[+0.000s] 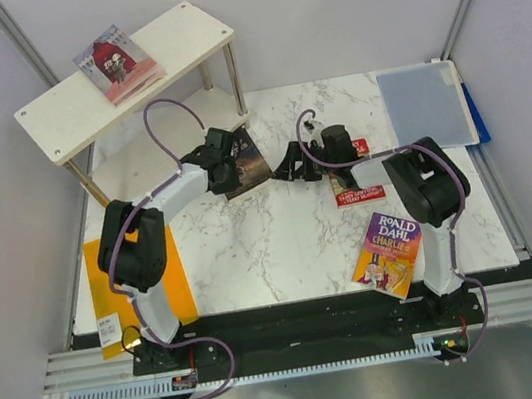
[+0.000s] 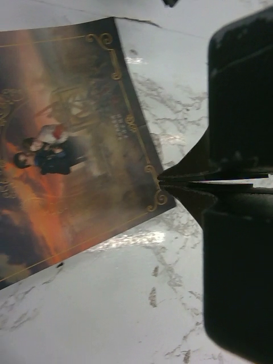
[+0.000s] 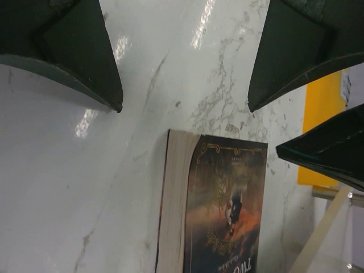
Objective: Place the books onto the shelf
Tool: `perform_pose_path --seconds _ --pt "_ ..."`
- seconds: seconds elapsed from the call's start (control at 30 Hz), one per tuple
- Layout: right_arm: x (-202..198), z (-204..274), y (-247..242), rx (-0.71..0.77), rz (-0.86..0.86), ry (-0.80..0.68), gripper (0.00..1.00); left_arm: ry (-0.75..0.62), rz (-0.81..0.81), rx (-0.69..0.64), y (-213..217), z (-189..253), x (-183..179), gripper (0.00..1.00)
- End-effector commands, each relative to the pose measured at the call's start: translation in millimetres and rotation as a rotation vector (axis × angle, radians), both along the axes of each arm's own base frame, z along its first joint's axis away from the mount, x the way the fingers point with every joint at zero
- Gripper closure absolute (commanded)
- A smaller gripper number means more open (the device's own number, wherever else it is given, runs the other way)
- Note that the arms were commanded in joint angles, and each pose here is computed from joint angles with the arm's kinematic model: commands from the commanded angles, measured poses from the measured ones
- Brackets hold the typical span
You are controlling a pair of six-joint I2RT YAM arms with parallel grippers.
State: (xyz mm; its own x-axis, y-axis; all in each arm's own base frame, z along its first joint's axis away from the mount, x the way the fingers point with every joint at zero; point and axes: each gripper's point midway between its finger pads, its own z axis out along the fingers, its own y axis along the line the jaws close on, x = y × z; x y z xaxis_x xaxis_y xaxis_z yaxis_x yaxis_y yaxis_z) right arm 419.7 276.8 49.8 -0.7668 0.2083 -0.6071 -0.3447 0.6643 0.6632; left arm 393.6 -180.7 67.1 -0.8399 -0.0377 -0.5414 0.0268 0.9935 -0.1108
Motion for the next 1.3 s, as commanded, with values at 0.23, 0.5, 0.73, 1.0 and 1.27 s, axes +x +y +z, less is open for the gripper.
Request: perform_pose_path --seconds 0.23,0.5,0.73,1.0,1.27 --pt "36.1 8.7 41.7 0.235 0.053 -0.022 0.02 -0.107 0.104 0.06 -9.5 -4.1 73.3 0.98" --pt "21.7 21.8 93.1 0.318 0.211 -0.026 0.29 -0.006 0.078 0.081 -12.2 -39.9 62.8 0.98" --pt "12.9 48.7 104.4 0.34 0.244 -0.072 0.33 0.066 0.038 0.089 -13.8 -64.6 52.4 0.98" --pt "14.9 73.4 105.6 0.398 0.23 -0.12 0.33 0.119 0.006 0.094 -16.6 -81.2 40.8 0.98" --pt "16.5 60.1 119.3 0.405 0.242 -0.077 0.33 0.149 -0.011 0.098 -20.6 -93.1 32.5 0.98"
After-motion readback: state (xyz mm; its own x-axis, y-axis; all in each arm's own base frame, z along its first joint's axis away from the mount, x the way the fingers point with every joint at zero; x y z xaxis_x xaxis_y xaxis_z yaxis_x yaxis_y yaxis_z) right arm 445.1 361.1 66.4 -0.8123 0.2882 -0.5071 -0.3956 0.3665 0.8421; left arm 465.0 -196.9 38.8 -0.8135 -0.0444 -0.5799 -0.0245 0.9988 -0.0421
